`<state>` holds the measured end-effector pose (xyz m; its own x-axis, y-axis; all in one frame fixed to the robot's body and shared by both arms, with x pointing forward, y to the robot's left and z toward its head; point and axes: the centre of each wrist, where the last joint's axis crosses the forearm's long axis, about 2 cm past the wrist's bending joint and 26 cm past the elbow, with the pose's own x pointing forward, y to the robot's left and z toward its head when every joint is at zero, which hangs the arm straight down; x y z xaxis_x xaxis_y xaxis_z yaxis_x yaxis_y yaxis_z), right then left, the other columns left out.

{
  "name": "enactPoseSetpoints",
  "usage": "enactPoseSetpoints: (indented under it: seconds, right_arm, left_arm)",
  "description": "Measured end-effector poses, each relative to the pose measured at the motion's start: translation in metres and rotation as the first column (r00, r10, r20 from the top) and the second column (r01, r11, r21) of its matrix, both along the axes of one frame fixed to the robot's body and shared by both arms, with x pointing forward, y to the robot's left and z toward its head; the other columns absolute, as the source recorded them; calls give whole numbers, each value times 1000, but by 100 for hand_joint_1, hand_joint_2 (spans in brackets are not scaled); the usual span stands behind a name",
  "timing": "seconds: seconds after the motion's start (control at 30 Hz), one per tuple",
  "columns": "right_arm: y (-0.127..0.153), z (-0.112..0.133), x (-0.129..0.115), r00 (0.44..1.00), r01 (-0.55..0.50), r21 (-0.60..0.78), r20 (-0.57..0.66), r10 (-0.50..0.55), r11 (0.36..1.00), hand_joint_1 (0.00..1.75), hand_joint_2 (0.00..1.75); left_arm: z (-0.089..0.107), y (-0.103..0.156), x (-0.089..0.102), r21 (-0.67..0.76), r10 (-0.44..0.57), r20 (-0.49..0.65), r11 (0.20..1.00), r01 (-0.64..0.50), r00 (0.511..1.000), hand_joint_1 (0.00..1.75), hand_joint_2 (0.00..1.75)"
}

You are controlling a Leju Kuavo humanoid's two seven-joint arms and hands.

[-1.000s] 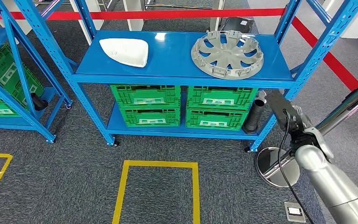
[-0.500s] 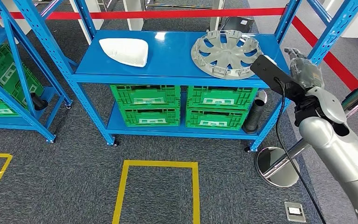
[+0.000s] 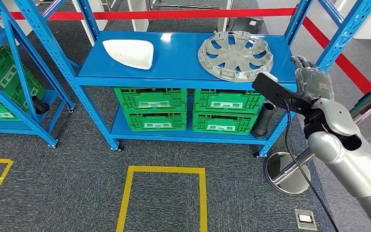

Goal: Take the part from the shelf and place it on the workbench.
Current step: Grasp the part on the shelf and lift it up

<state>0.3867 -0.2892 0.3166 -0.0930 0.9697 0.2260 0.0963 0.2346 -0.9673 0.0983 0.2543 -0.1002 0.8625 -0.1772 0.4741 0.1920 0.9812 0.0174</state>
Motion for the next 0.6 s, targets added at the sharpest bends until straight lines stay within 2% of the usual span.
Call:
enactPoseSetpoints:
  seconds: [0.23, 0.6]
  right_arm:
    - [-3, -15, -5, 999, 7, -31, -36, -8, 1000, 0, 0]
    - [-7, -22, -8, 998, 12, -46, -66, -15, 999, 0, 0]
  left_arm:
    - [0, 0, 0, 2, -9, 3, 1000, 9, 1000, 0, 0]
    - [0, 0, 0, 2, -13, 3, 1000, 13, 1000, 0, 0]
